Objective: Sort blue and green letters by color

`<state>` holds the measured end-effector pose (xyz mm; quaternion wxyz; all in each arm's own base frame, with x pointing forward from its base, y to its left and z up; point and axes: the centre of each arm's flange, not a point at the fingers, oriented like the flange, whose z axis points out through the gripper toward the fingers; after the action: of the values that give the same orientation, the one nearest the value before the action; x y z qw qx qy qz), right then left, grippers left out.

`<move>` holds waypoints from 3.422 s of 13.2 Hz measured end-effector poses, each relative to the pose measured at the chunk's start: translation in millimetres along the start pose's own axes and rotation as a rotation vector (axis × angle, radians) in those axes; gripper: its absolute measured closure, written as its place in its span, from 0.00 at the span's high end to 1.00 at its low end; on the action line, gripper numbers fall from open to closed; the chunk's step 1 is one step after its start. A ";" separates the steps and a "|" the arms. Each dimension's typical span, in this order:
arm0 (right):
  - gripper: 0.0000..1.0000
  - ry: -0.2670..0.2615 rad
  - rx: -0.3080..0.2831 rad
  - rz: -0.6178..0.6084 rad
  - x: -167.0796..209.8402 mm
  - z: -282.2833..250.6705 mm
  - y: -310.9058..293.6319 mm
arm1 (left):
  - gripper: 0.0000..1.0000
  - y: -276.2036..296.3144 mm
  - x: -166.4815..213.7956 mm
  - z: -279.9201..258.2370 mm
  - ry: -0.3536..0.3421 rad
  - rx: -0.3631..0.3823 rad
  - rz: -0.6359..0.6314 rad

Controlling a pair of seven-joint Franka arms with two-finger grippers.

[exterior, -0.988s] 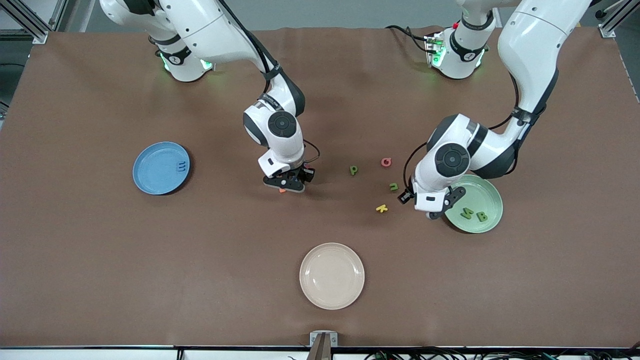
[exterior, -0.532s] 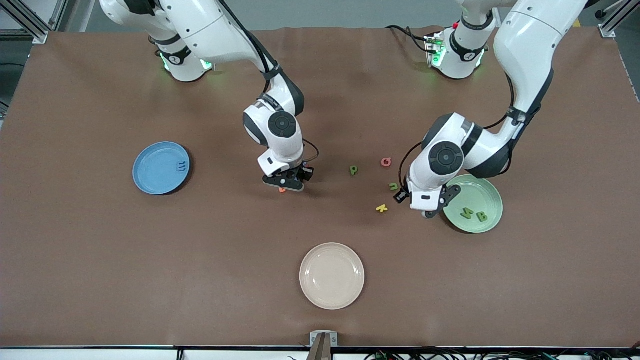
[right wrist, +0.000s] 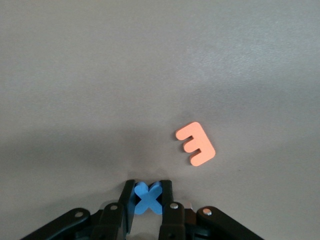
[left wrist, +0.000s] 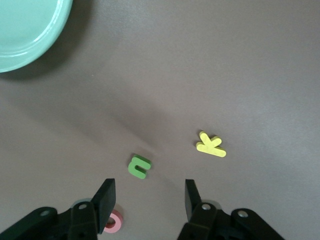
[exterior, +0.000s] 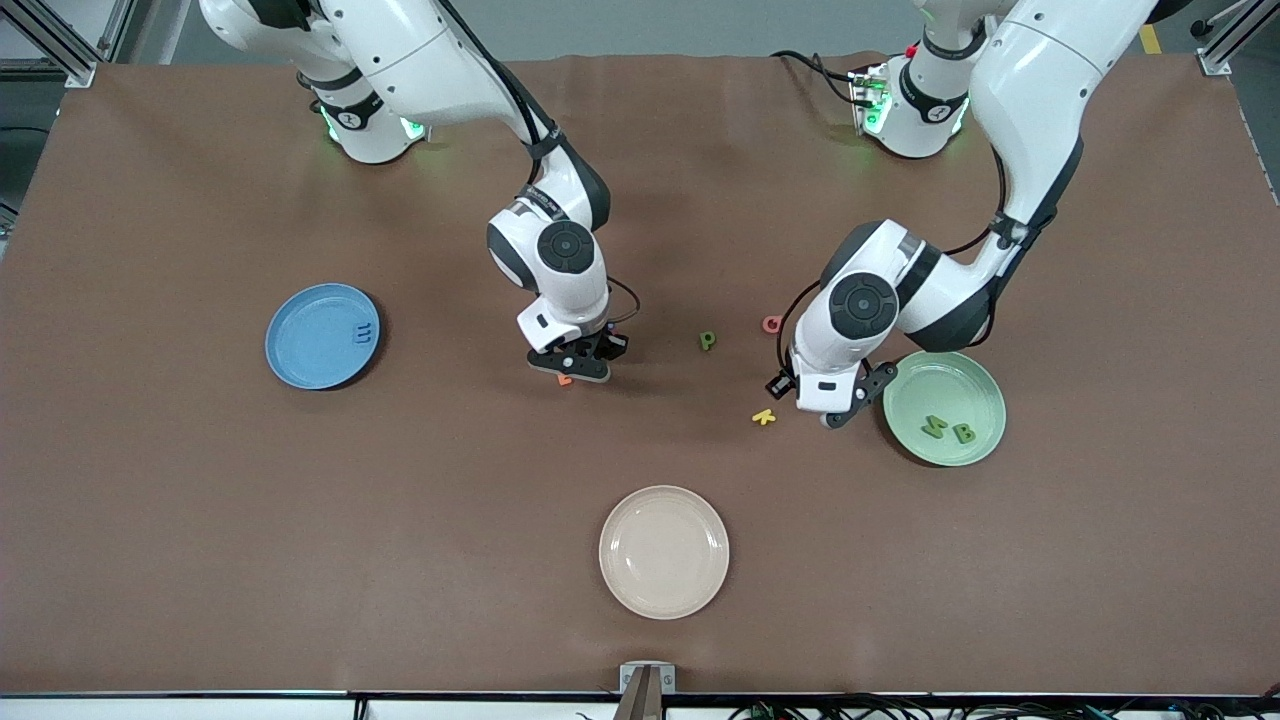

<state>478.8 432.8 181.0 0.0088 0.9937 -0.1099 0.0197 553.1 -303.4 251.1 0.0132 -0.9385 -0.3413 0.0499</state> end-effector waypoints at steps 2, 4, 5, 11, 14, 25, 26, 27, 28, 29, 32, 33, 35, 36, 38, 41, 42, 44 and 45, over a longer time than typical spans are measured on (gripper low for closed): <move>0.25 -0.024 -0.045 -0.027 17.0 -10.3 13.1 | 0.64 2.5 -2.8 4.8 -0.005 -0.008 -0.005; 0.25 -0.060 -0.085 -0.076 50.0 -37.3 42.9 | 0.63 4.7 -2.8 12.6 -0.012 -0.021 -0.011; 0.25 -0.082 -0.102 -0.100 65.5 -54.2 61.0 | 0.62 6.3 -1.7 18.8 -0.019 -0.034 -0.031; 0.25 -0.172 -0.112 -0.267 95.5 -101.0 187.2 | 0.62 10.2 3.3 42.9 0.019 -0.045 -0.033; 0.25 -0.200 -0.088 -0.324 96.6 -103.6 267.5 | 0.65 18.9 9.5 46.3 0.029 -0.074 -0.026; 0.58 -0.174 -0.008 -0.424 97.8 -68.1 449.1 | 0.74 29.9 10.5 67.5 0.027 -0.115 -0.002; 0.69 -0.174 -0.008 -0.430 97.2 -68.1 446.0 | 0.73 30.5 10.9 68.6 0.025 -0.116 -0.003; 0.78 -0.174 -0.008 -0.435 96.7 -68.2 443.3 | 0.73 30.9 10.9 70.1 0.024 -0.117 -0.003; 0.89 -0.174 -0.007 -0.437 96.3 -68.2 440.9 | 0.71 31.6 10.6 71.9 0.021 -0.125 -0.003; 0.99 -0.174 -0.004 -0.435 95.6 -68.4 437.3 | 0.69 32.3 10.5 74.3 0.018 -0.133 -0.003; 1.00 -0.168 0.006 -0.370 84.9 -71.4 390.0 | 0.66 32.2 11.5 76.3 0.016 -0.135 -0.007; 1.00 -0.160 -0.002 -0.331 77.1 -73.7 361.7 | 0.56 32.0 12.0 76.2 0.016 -0.135 -0.008; 1.00 -0.125 -0.012 -0.233 58.0 -83.7 297.8 | 0.37 33.8 12.9 72.8 0.019 -0.143 -0.009; 1.00 -0.105 -0.011 -0.181 47.6 -91.2 266.7 | 0.37 34.1 13.4 70.5 0.022 -0.145 -0.009; 1.00 -0.072 0.000 -0.072 27.8 -106.6 213.1 | 0.36 32.4 17.2 67.2 0.029 -0.126 -0.011; 1.00 -0.046 0.019 0.119 11.2 -116.6 150.4 | 0.36 28.8 28.5 36.3 0.070 -0.094 -0.014; 1.00 -0.046 0.018 0.178 6.1 -111.7 127.7 | 0.36 25.7 33.6 23.5 0.087 -0.087 -0.009; 1.00 -0.048 0.014 0.279 -5.3 -92.3 79.9 | 0.35 8.5 58.9 8.9 0.108 -0.054 0.032; 1.00 -0.048 0.010 0.321 -11.0 -79.8 57.9 | 0.35 -6.0 80.9 6.4 0.111 -0.044 0.048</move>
<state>452.4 380.5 261.0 -0.0020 0.9635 -0.2676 -0.0025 610.3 -246.9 238.3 0.0102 -0.9479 -0.3183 -0.0092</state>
